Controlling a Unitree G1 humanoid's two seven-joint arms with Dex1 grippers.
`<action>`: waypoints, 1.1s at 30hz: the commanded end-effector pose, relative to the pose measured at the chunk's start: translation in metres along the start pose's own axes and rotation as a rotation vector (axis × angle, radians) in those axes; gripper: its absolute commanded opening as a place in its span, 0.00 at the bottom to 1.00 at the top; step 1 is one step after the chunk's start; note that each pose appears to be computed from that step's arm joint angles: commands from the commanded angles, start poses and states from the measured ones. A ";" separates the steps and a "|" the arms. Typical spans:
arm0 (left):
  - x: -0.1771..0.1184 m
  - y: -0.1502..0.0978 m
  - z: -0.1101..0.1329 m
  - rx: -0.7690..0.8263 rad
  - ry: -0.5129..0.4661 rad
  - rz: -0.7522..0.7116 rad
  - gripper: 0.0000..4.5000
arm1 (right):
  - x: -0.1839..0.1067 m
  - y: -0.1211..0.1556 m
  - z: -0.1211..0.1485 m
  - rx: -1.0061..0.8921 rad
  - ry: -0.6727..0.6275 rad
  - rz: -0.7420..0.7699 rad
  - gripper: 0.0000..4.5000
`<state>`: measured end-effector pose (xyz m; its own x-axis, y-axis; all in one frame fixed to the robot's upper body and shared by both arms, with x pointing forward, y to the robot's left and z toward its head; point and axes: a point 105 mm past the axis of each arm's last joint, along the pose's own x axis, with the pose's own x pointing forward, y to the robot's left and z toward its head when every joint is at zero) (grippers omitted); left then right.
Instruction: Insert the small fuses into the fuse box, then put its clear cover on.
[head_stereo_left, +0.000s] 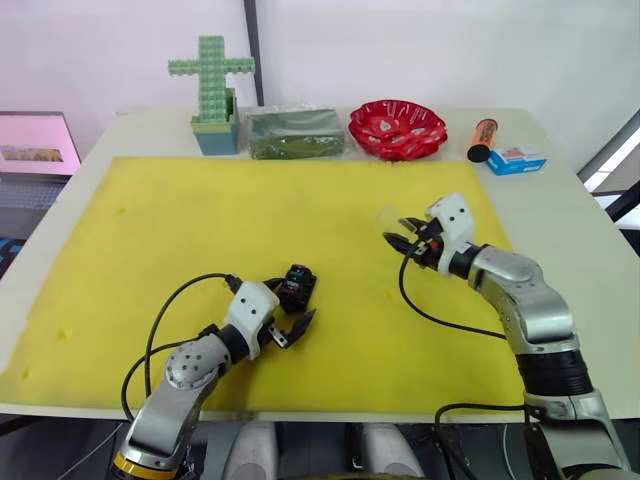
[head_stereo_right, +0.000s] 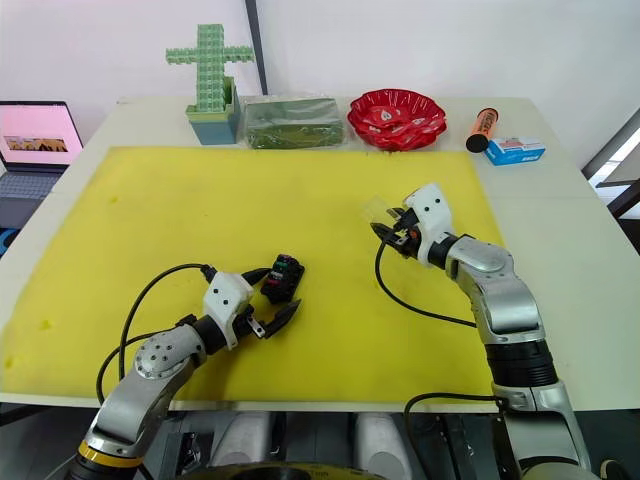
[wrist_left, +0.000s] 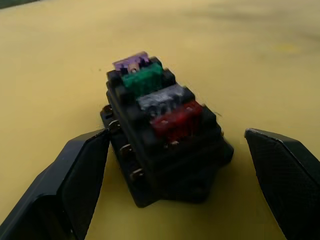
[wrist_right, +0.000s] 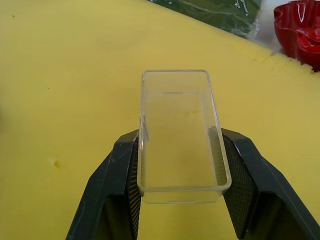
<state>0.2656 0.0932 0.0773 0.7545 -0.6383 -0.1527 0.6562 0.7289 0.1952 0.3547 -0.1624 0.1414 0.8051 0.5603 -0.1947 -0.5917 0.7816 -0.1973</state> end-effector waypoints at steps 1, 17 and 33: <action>0.002 -0.002 -0.020 -0.012 0.101 0.073 1.00 | -0.006 -0.006 0.016 -0.050 -0.044 -0.028 0.40; -0.004 0.008 -0.022 -0.033 0.123 0.147 0.62 | -0.007 -0.004 0.018 -0.044 -0.055 -0.041 0.40; 0.010 0.017 0.007 0.220 -0.056 -0.690 0.62 | -0.010 0.009 0.037 -0.122 -0.077 0.082 0.40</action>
<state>0.2851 0.1049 0.0837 0.2345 -0.9329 -0.2733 0.9569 0.1719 0.2341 0.3465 -0.1593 0.1568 0.7768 0.6005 -0.1896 -0.6295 0.7334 -0.2566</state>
